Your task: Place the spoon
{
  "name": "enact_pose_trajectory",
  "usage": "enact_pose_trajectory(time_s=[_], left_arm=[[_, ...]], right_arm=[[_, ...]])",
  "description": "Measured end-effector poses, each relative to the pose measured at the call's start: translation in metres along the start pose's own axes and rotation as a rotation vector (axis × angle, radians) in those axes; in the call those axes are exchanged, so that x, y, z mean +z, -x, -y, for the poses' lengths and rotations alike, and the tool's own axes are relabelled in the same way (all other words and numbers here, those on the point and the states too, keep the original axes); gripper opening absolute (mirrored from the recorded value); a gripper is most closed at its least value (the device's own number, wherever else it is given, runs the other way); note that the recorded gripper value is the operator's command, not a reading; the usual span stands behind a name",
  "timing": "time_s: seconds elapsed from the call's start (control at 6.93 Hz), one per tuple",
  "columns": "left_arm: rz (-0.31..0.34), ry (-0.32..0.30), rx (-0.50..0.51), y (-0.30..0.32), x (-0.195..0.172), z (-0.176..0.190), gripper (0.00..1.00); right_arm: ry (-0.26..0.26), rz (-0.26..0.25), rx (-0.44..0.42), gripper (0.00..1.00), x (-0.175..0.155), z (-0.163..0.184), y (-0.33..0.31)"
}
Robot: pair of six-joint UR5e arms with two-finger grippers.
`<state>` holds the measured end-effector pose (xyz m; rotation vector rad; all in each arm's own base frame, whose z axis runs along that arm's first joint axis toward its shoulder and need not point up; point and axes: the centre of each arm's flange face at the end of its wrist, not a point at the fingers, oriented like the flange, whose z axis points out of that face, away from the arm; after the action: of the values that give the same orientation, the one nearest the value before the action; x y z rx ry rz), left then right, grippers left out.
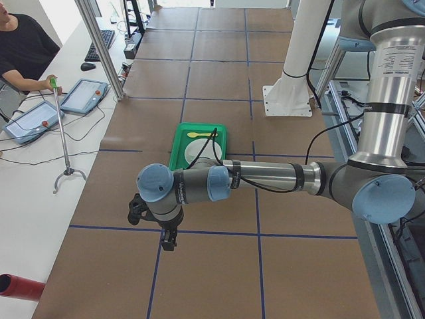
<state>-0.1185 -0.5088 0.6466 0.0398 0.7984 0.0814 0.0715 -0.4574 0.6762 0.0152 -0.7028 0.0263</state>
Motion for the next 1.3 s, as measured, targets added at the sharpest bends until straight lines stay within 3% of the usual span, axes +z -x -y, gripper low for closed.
enact_pose_trajectory(time_s=[1.3], left_arm=[[-0.001,0.016,0.034,-0.0105,0.0107,0.0005,1.0]], right_arm=[[0.0,0.0,0.0,1.0,0.0,0.0,0.0]])
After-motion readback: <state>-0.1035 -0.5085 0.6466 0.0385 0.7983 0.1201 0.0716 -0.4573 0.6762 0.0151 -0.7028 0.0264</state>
